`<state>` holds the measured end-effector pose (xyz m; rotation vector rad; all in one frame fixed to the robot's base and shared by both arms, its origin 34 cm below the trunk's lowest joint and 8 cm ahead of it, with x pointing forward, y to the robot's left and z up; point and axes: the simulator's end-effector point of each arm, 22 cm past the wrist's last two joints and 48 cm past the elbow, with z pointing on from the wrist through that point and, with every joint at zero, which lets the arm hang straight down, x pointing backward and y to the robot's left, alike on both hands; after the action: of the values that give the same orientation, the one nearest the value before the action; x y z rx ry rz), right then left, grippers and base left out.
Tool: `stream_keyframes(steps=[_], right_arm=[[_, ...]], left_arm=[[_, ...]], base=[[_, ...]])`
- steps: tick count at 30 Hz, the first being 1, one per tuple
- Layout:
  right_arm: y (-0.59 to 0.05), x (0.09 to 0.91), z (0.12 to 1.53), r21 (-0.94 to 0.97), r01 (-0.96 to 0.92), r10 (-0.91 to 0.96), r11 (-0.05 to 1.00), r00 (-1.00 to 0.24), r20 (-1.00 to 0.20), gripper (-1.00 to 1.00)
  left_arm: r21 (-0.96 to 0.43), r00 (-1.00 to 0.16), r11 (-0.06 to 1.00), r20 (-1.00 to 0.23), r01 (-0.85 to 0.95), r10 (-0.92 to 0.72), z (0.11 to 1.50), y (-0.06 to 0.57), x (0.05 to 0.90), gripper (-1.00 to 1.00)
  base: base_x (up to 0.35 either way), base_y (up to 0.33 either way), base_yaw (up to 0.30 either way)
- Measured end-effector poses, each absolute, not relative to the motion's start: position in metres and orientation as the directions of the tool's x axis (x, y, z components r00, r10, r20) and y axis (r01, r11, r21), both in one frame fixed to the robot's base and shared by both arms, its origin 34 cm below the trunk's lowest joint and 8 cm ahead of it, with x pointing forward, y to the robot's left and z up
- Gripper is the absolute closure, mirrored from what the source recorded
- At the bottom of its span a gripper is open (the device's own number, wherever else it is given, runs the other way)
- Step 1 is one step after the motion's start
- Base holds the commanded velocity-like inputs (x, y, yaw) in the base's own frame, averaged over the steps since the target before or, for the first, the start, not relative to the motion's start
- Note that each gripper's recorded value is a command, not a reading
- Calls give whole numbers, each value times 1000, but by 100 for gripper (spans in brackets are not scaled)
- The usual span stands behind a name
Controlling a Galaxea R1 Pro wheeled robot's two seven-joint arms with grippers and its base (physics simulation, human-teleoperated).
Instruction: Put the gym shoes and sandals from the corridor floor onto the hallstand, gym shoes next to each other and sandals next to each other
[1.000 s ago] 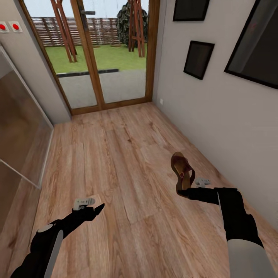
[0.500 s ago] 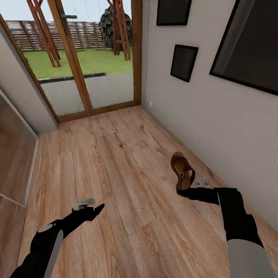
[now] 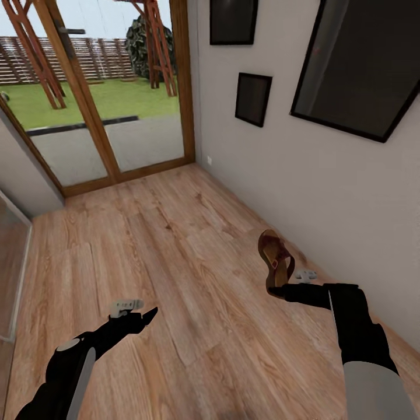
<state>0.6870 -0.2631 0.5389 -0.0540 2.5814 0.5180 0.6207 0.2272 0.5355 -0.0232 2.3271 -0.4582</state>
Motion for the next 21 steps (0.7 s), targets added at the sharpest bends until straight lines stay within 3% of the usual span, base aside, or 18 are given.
stream_keyframes(steps=[21], right_arm=[[-263,690,551,347,-141,57,927,-862,-503,100]], left_arm=[[-329,-703,936,-695,125,-151,546,227,624,-100]], base=[[0,0,-230]])
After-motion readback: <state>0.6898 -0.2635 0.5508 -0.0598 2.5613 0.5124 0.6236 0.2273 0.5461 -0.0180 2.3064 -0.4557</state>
